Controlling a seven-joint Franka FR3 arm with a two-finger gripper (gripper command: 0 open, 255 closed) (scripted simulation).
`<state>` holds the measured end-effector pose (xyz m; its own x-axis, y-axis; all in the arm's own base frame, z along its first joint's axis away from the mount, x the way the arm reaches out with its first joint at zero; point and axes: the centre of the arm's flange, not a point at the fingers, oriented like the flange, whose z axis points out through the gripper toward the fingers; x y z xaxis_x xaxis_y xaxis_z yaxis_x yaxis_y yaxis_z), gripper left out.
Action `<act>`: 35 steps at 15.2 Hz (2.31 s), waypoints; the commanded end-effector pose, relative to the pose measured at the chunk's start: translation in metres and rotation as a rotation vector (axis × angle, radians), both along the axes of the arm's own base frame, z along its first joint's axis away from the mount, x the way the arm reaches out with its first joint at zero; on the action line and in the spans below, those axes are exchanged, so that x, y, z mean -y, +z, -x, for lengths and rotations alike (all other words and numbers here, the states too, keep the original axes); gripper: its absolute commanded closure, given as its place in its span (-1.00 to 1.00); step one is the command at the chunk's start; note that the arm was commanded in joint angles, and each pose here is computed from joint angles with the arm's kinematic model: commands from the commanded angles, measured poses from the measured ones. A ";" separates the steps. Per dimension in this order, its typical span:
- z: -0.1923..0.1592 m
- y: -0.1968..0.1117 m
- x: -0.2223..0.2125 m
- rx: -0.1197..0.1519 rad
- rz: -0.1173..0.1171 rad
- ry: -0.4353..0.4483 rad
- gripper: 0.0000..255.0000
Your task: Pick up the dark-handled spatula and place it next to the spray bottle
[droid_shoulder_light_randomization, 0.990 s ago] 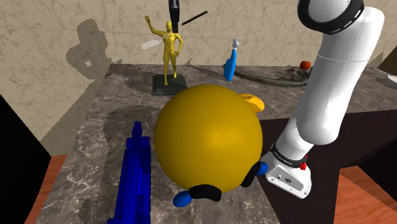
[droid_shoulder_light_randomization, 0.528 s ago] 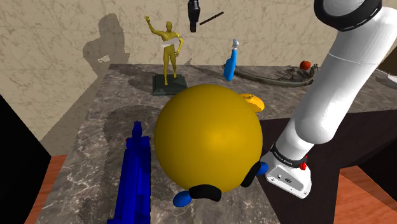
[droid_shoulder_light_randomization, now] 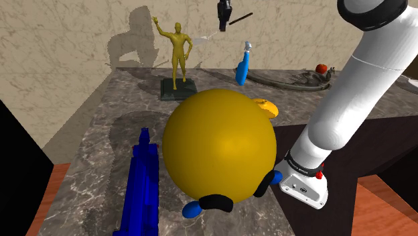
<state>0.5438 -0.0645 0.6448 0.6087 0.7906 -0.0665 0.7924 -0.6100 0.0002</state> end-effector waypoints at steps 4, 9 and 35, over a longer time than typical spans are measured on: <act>0.004 -0.017 0.018 0.000 0.000 0.001 1.00; 0.004 -0.043 0.018 0.000 0.000 0.001 1.00; 0.004 -0.180 0.018 0.000 0.000 0.001 1.00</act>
<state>0.5384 -0.0830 0.4701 0.6075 0.7915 -0.0666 0.7933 -0.6089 0.0000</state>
